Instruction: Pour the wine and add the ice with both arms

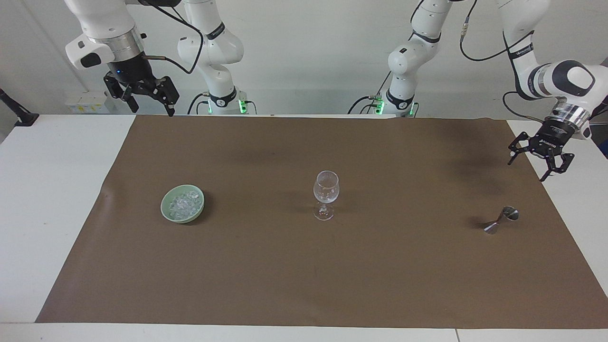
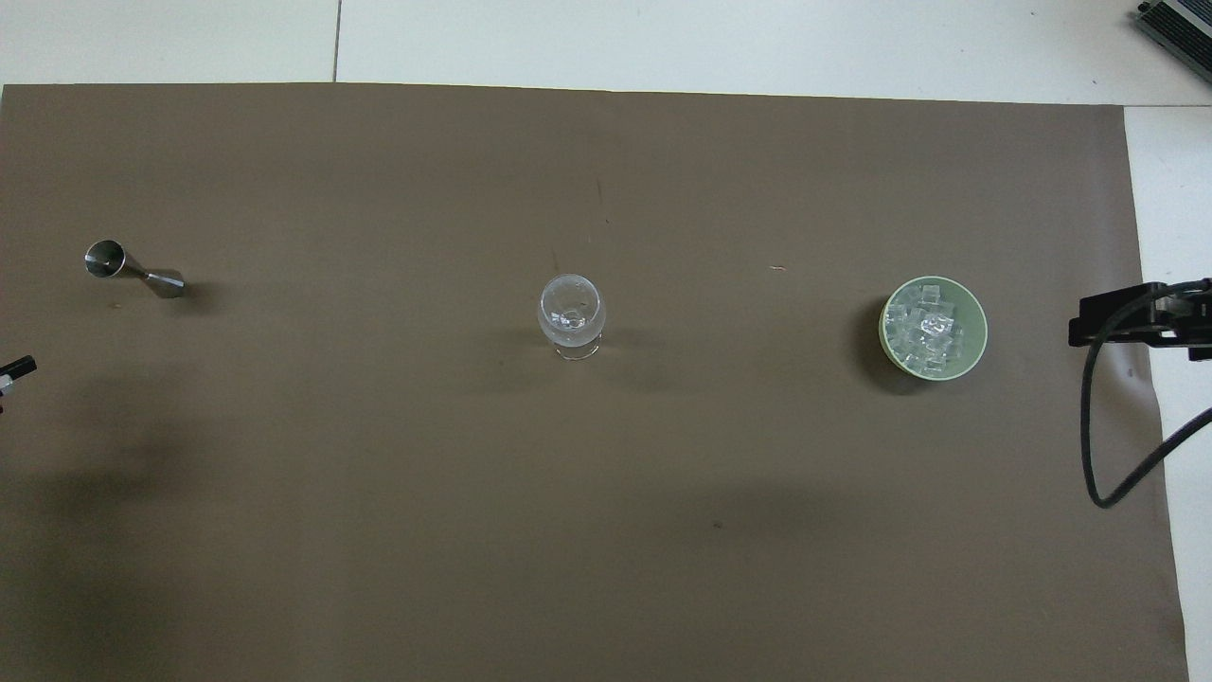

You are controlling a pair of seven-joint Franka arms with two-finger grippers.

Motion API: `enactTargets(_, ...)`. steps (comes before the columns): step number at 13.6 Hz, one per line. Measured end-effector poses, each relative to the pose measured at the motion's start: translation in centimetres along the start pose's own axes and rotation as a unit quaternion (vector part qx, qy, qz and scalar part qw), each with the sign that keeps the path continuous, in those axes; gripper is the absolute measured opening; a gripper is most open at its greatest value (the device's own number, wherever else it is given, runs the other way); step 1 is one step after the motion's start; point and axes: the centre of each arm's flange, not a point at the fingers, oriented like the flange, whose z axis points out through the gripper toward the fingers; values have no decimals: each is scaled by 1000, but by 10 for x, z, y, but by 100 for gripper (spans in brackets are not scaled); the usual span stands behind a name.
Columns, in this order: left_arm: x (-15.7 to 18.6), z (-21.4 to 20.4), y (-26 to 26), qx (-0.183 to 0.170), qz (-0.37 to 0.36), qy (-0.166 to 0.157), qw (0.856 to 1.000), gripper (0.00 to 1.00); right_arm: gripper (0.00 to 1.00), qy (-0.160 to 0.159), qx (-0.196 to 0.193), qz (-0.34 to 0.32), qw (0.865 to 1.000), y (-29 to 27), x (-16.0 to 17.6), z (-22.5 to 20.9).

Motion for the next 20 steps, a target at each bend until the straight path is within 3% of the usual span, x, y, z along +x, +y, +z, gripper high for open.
enactTargets(7,38,18,8,-13,-58,-39,997,100,100,0,0,0,1000,0,0,0)
enactTargets(14,55,37,10,-31,-47,-75,996,100,100,0,0,0,1000,0,0,0)
enactTargets(20,73,57,12,-38,-50,-85,994,100,100,0,0,0,1000,0,0,0)
